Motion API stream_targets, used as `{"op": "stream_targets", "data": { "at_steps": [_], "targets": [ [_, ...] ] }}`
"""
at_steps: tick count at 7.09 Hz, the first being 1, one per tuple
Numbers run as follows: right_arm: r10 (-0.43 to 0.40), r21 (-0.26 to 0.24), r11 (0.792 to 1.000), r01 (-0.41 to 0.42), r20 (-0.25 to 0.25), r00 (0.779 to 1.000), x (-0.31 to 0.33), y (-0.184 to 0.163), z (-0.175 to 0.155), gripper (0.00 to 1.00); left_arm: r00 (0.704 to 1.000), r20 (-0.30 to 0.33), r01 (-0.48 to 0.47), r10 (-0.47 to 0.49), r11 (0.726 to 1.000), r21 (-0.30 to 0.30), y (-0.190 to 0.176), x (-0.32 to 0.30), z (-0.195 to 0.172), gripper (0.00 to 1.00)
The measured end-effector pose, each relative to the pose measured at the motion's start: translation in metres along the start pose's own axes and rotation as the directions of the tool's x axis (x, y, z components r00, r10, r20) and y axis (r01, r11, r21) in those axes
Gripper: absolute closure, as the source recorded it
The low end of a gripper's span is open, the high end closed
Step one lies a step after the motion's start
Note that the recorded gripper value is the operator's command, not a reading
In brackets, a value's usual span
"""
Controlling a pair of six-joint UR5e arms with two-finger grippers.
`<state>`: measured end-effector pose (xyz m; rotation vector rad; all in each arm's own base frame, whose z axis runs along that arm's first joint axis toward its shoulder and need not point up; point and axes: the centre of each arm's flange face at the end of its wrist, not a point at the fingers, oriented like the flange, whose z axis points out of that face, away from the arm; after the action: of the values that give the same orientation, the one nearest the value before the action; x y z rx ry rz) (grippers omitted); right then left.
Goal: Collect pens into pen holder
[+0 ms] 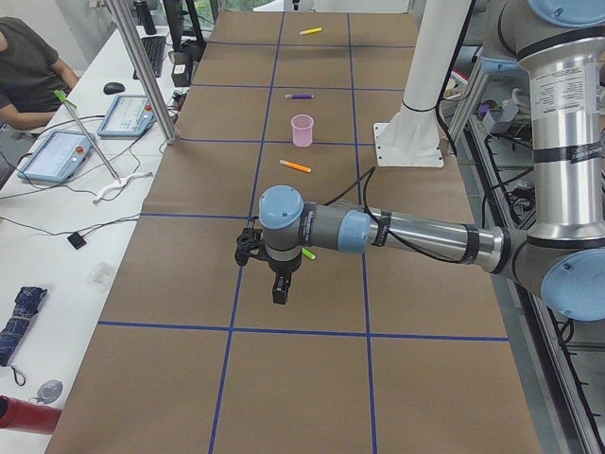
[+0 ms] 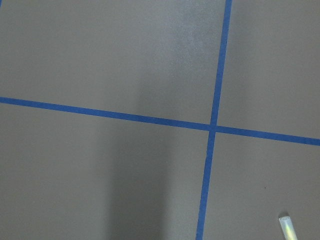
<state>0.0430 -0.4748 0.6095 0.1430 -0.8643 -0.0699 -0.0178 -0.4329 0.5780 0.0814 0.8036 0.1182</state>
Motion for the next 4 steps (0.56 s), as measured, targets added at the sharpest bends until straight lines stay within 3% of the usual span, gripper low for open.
{"op": "stream_targets", "data": {
  "at_steps": [4],
  "targets": [
    [0.015,-0.015,1.0,-0.014,0.024,1.0,0.0045,0.006,0.0062,0.0,1.0,-0.001,0.006,-0.006,1.0,-0.007,0.0021,-0.0034,0.0037,0.0]
  ]
}}
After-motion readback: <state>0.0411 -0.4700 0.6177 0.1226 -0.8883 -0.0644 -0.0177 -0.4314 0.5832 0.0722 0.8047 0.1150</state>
